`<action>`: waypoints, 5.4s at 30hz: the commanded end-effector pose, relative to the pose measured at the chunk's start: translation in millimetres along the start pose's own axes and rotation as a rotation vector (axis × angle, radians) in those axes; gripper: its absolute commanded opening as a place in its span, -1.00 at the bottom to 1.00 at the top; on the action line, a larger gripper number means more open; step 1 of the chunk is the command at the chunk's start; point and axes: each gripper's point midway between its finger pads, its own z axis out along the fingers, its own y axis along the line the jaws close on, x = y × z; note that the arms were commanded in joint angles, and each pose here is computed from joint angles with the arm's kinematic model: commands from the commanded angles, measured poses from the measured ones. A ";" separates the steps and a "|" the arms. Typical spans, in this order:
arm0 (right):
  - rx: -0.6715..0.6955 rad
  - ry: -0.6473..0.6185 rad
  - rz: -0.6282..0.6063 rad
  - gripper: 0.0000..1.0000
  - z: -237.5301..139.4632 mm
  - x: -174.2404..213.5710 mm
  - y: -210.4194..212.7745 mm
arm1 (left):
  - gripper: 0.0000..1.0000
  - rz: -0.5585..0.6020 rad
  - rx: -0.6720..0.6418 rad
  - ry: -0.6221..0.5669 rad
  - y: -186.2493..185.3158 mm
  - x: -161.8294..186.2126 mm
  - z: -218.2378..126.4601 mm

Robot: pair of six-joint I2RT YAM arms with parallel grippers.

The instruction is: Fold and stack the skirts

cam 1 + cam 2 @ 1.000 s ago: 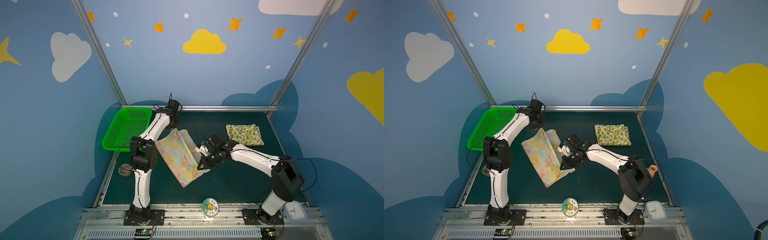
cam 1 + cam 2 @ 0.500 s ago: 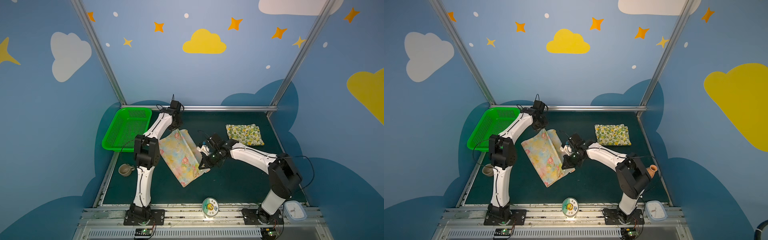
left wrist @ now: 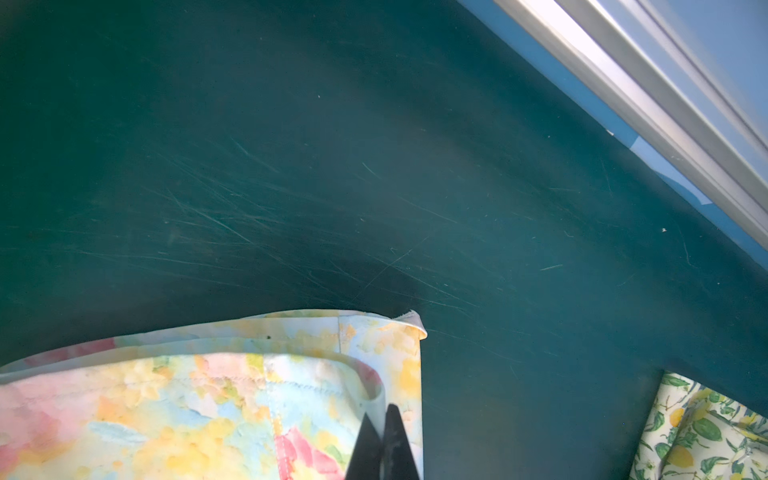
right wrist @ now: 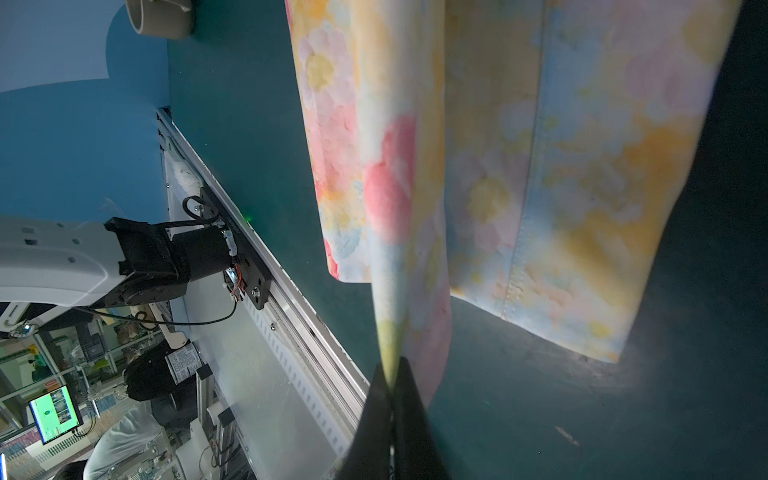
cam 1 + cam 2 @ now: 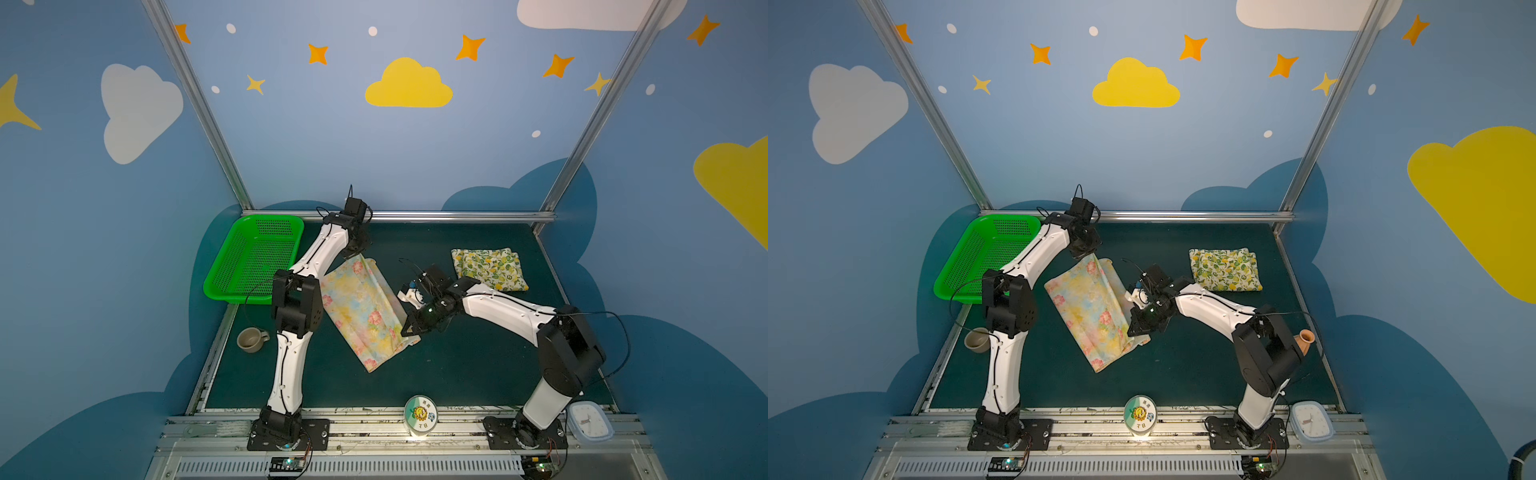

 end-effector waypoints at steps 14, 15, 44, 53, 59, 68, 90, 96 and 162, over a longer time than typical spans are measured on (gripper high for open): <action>0.031 0.081 0.076 -1.00 4.7 15.7 -22.2 | -0.92 -0.009 -0.014 -0.015 -6.6 -8.4 24.7; 0.032 0.084 0.079 -1.00 5.2 16.1 -22.9 | -0.92 -0.011 -0.014 -0.014 -6.8 -8.2 25.9; 0.081 0.124 0.117 -1.00 10.1 13.4 -41.6 | -0.92 -0.018 -0.020 0.017 -7.3 -2.0 57.8; 0.089 0.122 0.119 -1.00 7.7 14.1 -41.9 | -0.92 -0.034 0.007 0.015 -15.0 -3.3 49.9; 0.092 0.123 0.121 -1.00 7.1 14.9 -42.8 | -0.92 -0.037 0.016 0.013 -18.6 -2.9 49.2; 0.101 0.123 0.124 -1.00 6.4 14.9 -46.9 | -0.92 -0.045 0.025 0.021 -23.2 -0.6 57.0; 0.131 0.144 0.164 -1.00 13.0 11.5 -65.4 | -0.92 -0.056 0.007 0.018 -19.7 0.7 72.2; 0.139 0.148 0.179 -1.00 14.1 10.1 -70.4 | -0.92 -0.059 0.009 0.024 -19.6 2.0 75.6; 0.380 0.047 0.163 -1.00 28.1 -5.6 -45.6 | -0.84 -0.182 0.115 0.093 83.6 96.0 -2.1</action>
